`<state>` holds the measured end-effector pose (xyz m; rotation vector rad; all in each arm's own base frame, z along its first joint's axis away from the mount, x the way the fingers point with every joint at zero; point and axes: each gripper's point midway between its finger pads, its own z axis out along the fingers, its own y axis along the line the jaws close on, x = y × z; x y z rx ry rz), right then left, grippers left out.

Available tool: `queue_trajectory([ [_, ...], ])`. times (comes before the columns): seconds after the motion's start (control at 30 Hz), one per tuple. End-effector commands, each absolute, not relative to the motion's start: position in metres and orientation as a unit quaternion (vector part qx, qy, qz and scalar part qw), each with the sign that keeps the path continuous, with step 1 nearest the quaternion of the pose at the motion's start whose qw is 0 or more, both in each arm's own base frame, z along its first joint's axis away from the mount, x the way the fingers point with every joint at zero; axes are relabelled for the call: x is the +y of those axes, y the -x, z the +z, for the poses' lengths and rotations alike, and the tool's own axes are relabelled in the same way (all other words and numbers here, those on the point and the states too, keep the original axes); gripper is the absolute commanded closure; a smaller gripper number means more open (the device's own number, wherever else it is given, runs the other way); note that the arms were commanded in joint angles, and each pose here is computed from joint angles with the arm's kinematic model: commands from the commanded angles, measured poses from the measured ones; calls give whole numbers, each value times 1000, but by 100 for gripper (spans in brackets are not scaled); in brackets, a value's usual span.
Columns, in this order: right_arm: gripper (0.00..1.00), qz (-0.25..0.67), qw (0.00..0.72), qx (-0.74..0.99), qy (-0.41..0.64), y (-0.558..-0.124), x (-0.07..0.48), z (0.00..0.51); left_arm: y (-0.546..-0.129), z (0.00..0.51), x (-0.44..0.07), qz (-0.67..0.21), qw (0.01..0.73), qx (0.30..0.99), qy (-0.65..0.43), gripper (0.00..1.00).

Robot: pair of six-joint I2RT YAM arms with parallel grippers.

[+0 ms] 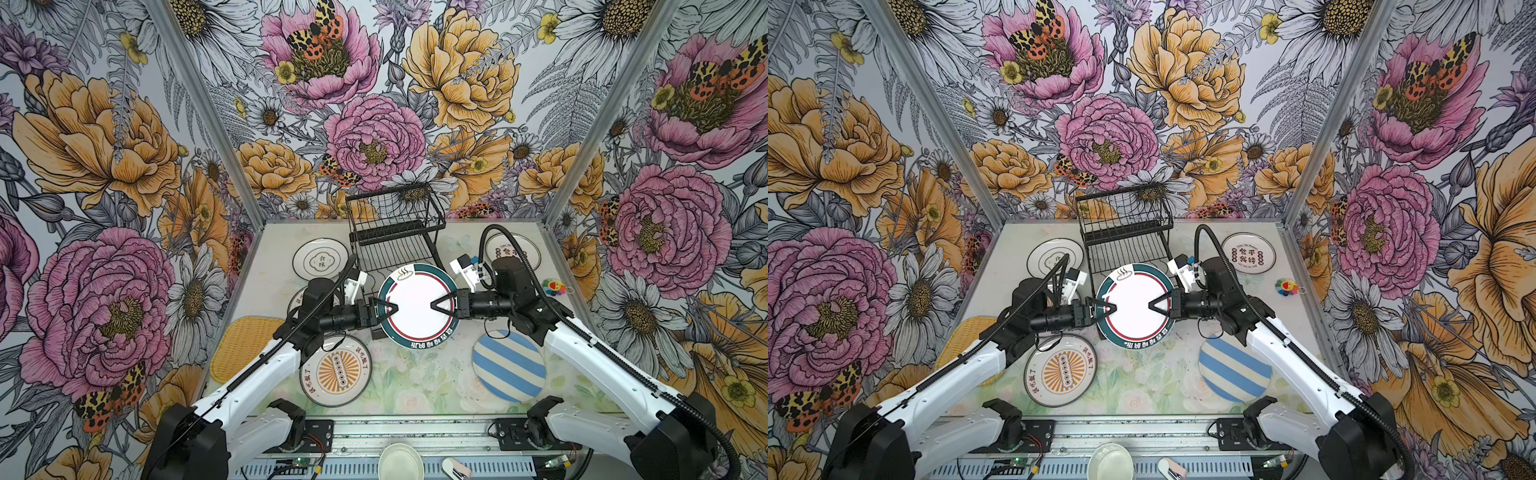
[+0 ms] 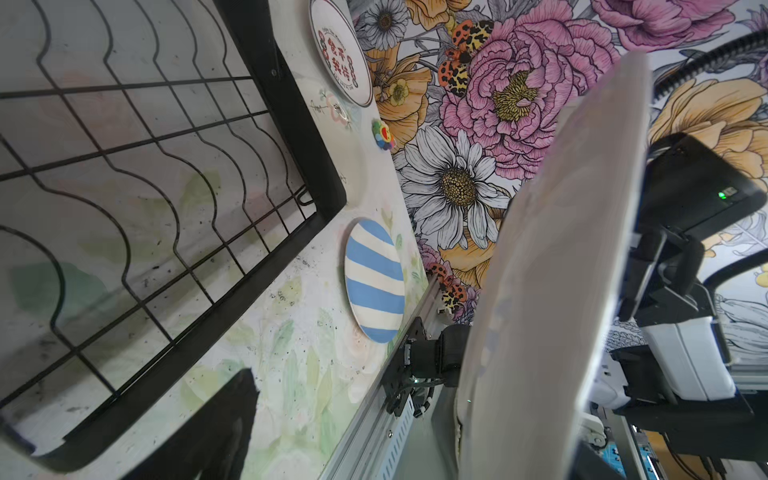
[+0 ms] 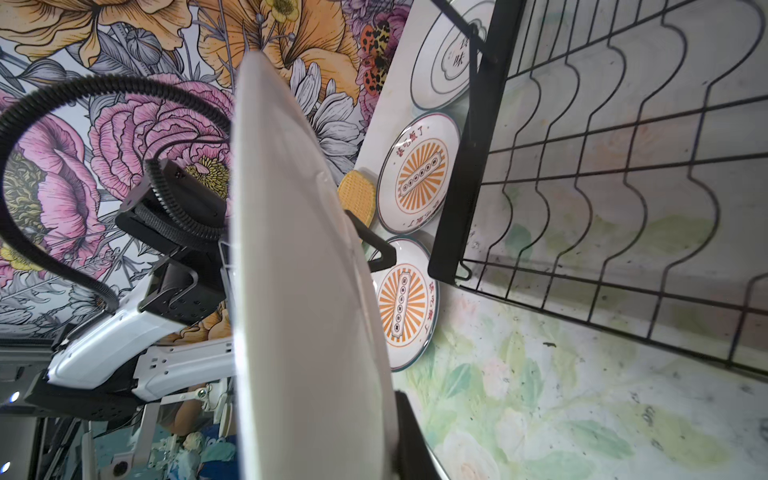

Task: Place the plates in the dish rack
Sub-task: 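Lift the plate upright with the right gripper toward the rack, then lower the upright plate into the rack's far slots with the right gripper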

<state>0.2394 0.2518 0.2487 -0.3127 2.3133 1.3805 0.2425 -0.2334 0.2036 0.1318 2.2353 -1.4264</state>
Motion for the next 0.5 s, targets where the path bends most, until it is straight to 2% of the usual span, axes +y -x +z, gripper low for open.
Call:
queue_trajectory([
  [0.0,100,439,307,837,113,-272,241,280,-247,197,-214,-458,263,848,-50,4],
  [0.07,100,395,340,847,105,-287,231,290,-253,198,-204,-438,282,853,-34,1],
  [0.23,100,291,416,858,78,-325,205,319,-267,198,-181,-391,321,863,4,1],
  [0.47,100,191,508,838,52,-376,184,375,-282,202,-171,-359,346,867,17,1],
])
